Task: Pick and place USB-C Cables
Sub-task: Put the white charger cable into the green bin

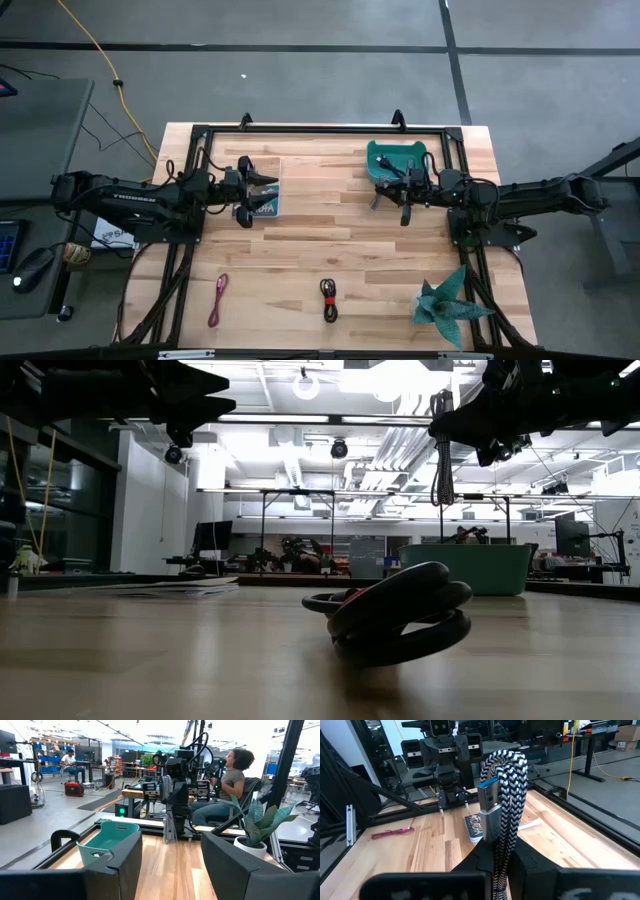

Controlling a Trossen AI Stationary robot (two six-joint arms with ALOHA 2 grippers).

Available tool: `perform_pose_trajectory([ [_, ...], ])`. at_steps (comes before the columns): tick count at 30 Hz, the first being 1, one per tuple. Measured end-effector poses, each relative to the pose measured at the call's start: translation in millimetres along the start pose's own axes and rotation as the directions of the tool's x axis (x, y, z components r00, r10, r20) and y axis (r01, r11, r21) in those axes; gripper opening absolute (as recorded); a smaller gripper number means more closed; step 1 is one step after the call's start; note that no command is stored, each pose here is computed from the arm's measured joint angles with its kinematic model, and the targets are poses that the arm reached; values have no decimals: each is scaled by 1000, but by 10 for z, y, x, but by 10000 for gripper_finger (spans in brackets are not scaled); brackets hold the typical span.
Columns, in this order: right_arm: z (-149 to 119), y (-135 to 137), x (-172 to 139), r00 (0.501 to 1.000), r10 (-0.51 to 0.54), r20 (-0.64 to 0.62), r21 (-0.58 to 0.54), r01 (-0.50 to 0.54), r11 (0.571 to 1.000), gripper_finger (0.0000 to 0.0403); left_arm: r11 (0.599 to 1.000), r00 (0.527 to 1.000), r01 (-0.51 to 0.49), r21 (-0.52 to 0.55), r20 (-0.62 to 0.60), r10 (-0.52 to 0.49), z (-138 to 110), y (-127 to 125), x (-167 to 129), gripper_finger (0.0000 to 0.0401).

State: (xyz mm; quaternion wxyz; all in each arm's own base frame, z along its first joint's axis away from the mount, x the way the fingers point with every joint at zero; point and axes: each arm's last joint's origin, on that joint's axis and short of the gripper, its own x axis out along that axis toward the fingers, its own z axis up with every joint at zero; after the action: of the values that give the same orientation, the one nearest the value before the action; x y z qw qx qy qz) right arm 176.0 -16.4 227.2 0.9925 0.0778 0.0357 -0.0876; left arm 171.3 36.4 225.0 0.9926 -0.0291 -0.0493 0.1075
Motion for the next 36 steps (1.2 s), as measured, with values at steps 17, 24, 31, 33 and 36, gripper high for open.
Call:
perform_pose_trajectory([
  [17, 951, -109, 107, 918, -389, -80, -96, 381, 919, 7, 1000, 1000, -2, 9, 0, 2, 0, 3, 0, 182],
  [24, 1526, -342, 369, 763, -574, -296, -222, 529, 819, 7, 1000, 1000, -2, 19, 0, 2, -1, 3, 1, 182],
  [31, 1595, -592, 648, 597, -602, -530, -287, 541, 790, 7, 1000, 1000, -2, 19, 0, 2, -1, 3, 1, 182],
  [33, 1534, -646, 698, 550, -588, -593, -294, 532, 794, 7, 1000, 1000, -2, 19, 0, 2, -1, 3, 1, 182],
  [36, 1392, -726, 754, 462, -576, -674, -318, 523, 791, 7, 1000, 1000, -2, 18, 0, 2, -1, 3, 1, 182],
])
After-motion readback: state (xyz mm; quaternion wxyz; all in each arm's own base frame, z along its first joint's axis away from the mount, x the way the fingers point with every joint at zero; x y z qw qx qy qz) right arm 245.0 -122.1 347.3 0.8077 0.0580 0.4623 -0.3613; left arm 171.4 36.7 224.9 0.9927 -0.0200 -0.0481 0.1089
